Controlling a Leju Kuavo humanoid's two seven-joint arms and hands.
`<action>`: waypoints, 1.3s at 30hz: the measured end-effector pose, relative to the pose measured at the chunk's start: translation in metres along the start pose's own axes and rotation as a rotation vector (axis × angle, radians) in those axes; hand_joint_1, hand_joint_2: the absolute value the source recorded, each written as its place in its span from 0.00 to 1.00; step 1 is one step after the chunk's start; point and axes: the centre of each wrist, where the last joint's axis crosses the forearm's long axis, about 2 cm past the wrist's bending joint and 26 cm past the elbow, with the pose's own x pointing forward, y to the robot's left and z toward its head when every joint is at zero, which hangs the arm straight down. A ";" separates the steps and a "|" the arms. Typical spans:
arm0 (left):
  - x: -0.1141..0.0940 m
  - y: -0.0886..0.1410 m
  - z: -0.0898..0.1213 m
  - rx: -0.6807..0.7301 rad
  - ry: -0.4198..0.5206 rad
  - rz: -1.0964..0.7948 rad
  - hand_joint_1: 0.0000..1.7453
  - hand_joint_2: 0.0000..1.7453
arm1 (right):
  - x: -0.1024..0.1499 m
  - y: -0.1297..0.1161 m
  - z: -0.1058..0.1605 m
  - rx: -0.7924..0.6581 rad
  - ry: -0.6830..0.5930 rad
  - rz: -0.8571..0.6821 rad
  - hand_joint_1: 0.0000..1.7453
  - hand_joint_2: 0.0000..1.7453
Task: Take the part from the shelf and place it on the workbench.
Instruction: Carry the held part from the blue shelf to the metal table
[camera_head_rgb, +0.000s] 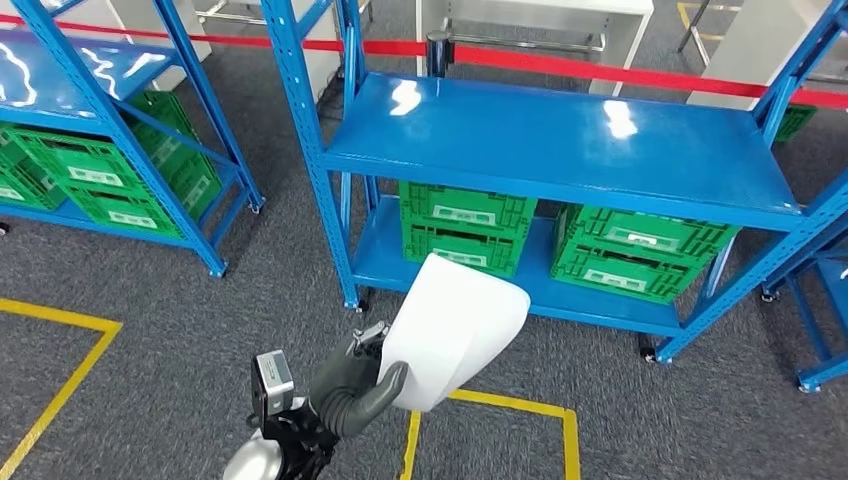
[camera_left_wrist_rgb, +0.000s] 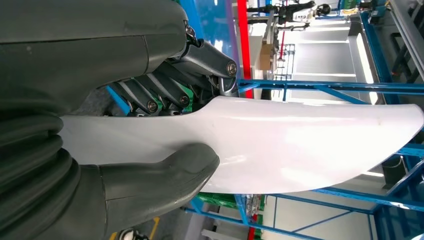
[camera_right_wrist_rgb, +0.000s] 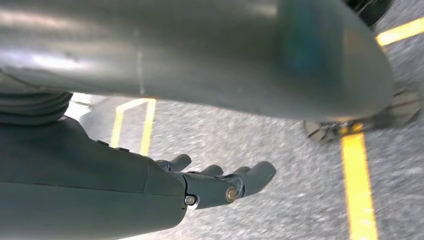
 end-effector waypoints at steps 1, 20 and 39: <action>0.000 0.000 0.001 -0.001 0.003 0.007 1.00 1.00 | -0.001 0.000 0.000 0.002 -0.021 -0.013 0.00 0.00; 0.002 0.006 -0.002 -0.053 0.017 0.040 1.00 1.00 | 0.004 -0.001 0.000 -0.016 -0.041 -0.076 0.00 0.00; -0.018 0.033 0.015 0.146 -0.007 -0.014 1.00 1.00 | -0.001 -0.028 0.001 -0.056 -0.116 -0.223 0.00 0.00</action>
